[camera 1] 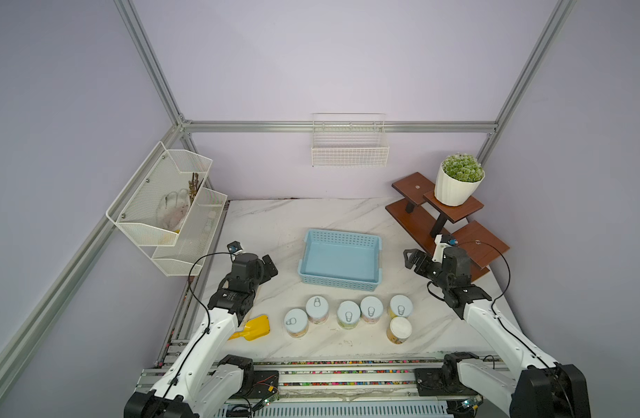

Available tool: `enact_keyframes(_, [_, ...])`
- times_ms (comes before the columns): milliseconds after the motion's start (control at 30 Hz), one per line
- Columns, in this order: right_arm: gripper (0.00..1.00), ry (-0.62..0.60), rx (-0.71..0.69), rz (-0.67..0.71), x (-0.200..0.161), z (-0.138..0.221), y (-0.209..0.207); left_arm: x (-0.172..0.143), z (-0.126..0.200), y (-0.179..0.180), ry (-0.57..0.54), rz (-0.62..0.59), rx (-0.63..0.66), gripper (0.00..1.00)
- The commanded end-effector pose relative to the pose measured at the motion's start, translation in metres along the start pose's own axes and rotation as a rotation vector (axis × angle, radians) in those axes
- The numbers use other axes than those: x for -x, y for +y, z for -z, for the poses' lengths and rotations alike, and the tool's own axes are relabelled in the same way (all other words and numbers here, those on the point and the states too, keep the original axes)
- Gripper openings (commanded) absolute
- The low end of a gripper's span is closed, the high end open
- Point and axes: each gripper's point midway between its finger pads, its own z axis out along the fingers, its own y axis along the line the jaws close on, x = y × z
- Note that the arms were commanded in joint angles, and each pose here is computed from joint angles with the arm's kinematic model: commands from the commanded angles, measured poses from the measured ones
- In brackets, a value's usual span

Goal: Put the canned food in the basket
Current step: Pick up the canned food from the center of the board.

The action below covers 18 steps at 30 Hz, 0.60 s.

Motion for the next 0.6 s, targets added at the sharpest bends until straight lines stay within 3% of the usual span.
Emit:
enact_keyframes(0, [0.99,0.092,0.05,-0.024,-0.016,0.002,0.007,-0.001,0.02,-0.036,0.042,-0.061,-0.133,1.0])
enact_keyframes(100, [0.99,0.143,0.039,-0.026,-0.028,0.002,0.005,-0.01,0.032,-0.062,0.067,-0.135,-0.201,1.0])
enact_keyframes(300, [0.99,0.222,-0.136,0.049,-0.064,0.013,-0.009,-0.048,0.046,-0.108,0.159,-0.235,-0.369,1.0])
enact_keyframes(567, [0.99,0.303,-0.228,0.072,-0.102,0.036,-0.009,-0.091,0.059,-0.137,0.227,-0.338,-0.434,1.0])
